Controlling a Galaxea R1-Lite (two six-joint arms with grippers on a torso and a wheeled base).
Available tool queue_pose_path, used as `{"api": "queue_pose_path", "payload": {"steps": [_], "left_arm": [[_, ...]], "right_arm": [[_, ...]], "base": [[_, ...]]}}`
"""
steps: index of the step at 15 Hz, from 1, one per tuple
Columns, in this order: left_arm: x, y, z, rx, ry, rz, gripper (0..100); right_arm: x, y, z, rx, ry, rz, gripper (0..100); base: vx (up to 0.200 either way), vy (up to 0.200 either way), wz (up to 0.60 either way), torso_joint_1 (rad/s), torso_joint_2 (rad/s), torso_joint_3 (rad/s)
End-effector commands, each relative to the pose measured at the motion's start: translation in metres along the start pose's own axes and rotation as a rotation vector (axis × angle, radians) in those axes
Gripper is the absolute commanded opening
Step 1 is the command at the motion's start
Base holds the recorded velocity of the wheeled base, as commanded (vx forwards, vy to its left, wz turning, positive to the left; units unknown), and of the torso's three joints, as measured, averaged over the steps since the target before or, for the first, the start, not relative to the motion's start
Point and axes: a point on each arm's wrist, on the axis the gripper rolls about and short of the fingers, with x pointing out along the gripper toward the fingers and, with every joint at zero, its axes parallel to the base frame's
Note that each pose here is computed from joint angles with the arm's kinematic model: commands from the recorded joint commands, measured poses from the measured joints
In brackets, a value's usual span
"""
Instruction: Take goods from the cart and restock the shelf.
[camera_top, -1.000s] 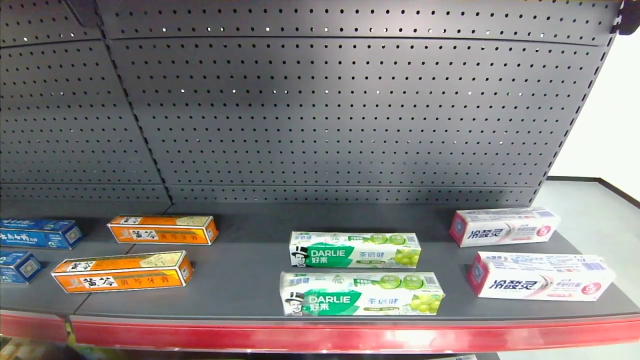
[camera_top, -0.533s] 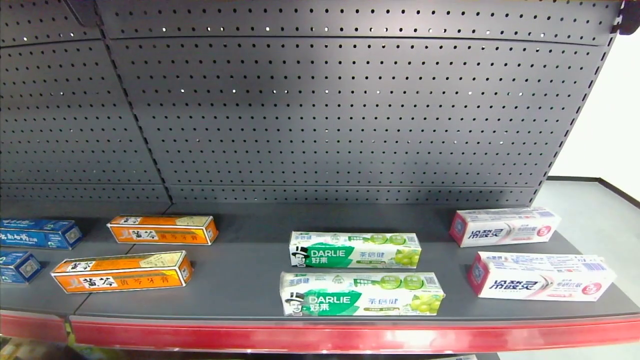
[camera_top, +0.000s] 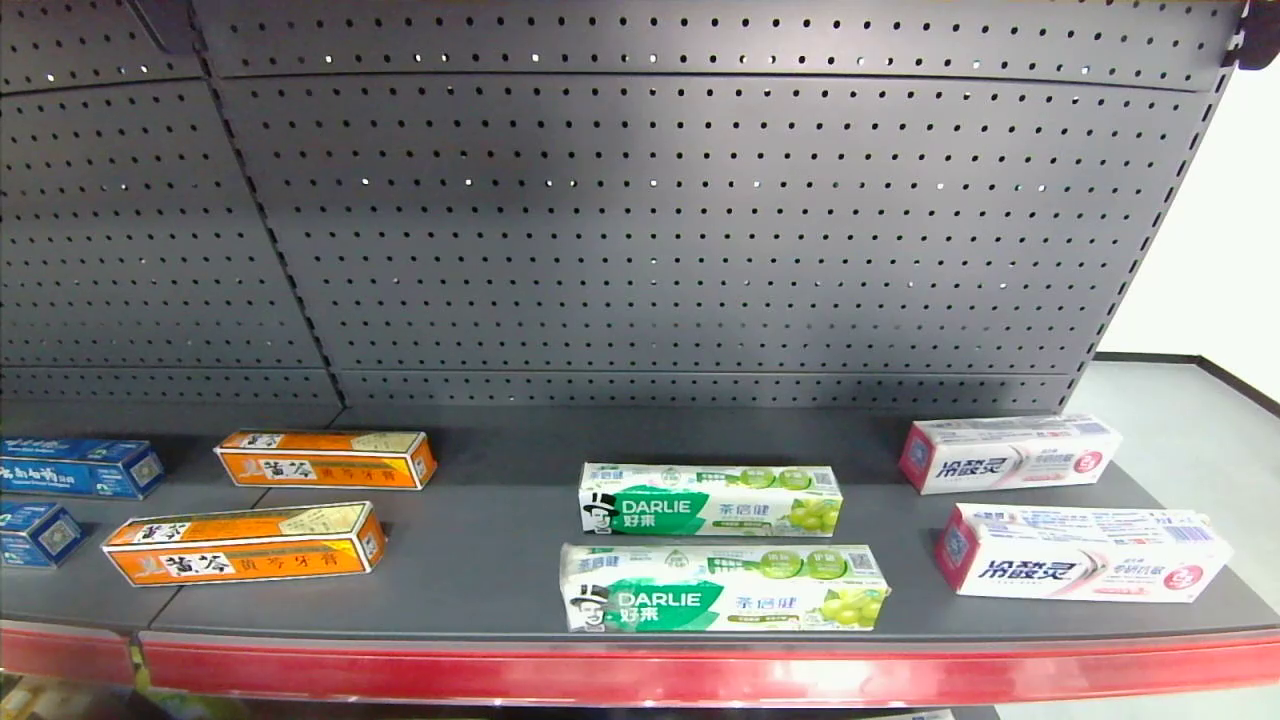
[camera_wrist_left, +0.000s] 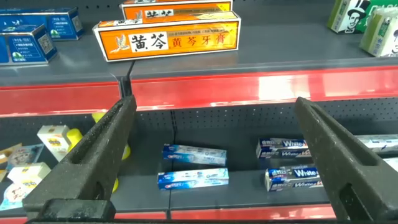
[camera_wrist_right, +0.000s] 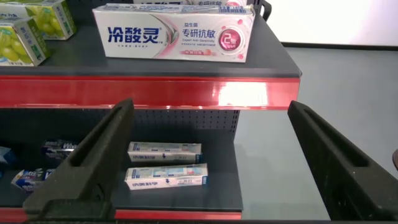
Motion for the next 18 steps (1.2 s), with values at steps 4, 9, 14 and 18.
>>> {"api": "queue_pose_path", "payload": {"steps": [4,9,14,18], "left_arm": [[-0.0001,0.0000,-0.0003,0.000,-0.001,-0.001,100],[-0.0002,0.0000,0.0002,0.000,-0.002,-0.001,100],[-0.0002,0.0000,0.0003,0.000,-0.004,-0.001,100],[-0.0001,0.0000,-0.0001,0.000,-0.002,0.001,100]], "right_arm": [[0.0001,0.0000,0.0001,0.000,0.000,-0.001,100],[0.0001,0.0000,0.0001,0.000,0.000,0.000,100],[0.0001,0.0000,0.0000,0.000,0.002,0.000,100],[0.0001,0.0000,0.0000,-0.003,0.002,-0.001,100]], "base": [[0.000,0.000,0.00,0.000,0.00,0.000],[0.000,0.000,0.00,0.000,0.00,0.000],[0.000,0.000,0.00,0.000,0.00,0.000],[0.000,0.000,0.00,0.000,0.00,0.000]]}}
